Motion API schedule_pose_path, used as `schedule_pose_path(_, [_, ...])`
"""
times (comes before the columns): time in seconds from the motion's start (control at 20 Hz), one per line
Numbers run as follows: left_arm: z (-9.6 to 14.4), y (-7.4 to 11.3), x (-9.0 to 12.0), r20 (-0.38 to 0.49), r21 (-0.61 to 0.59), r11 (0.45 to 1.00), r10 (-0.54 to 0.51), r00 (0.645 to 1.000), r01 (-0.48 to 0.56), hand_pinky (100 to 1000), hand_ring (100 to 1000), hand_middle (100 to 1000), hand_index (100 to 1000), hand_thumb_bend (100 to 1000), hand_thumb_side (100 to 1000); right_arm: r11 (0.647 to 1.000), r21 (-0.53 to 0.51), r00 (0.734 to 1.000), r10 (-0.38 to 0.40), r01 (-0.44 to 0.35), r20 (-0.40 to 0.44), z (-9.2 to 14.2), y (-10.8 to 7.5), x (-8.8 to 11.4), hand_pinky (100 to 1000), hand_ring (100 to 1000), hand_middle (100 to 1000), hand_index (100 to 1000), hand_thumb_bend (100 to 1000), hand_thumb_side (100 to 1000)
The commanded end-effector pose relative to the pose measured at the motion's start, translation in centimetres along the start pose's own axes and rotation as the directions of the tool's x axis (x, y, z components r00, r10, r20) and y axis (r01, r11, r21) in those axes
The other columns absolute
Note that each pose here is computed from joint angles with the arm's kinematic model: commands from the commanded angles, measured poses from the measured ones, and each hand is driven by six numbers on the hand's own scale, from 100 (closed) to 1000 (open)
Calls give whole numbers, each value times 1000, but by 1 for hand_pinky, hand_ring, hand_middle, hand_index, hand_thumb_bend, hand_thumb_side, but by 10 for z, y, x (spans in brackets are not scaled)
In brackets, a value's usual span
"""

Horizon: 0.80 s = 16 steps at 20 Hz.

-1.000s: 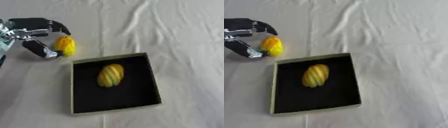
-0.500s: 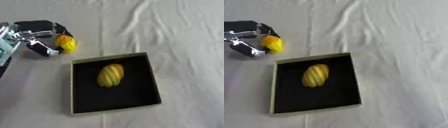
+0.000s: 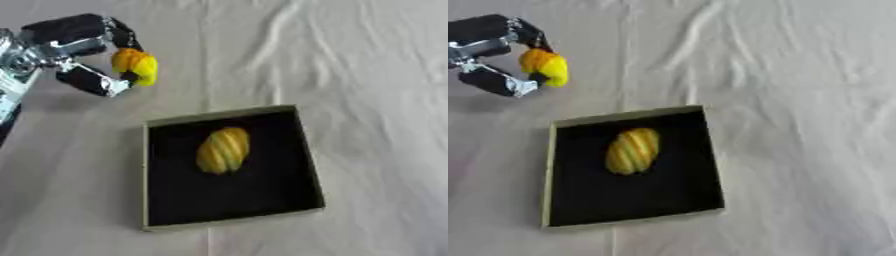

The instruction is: Pick up objects on the table and place them in the box.

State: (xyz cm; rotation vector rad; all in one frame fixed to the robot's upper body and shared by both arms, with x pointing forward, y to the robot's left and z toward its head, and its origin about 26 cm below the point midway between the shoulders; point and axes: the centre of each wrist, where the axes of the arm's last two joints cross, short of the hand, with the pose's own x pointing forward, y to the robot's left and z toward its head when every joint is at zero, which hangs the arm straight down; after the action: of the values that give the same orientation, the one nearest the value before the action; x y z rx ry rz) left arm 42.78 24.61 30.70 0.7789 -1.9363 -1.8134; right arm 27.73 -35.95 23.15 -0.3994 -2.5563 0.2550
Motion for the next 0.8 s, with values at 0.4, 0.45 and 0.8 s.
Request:
schedule_pose_path(0.4, [23,42,42,221,220,975,-95,971,45,704,636,554,681,100,312,1000,0,999,25,-25,37,-4,-8,7,933,801,508,760,100,565])
schedule_pose_path(0.45, [23,39,48,259,220,975,-96,961,38,702,632,555,682,100,312,1000,-1,999,27,-27,39,-4,-8,7,933,801,508,760,100,565])
schedule_pose_path(0.8, [19,25,97,457,200,980,-76,886,-20,706,628,559,688,100,290,999,-4,998,37,-37,45,-3,-10,7,931,800,509,760,100,565])
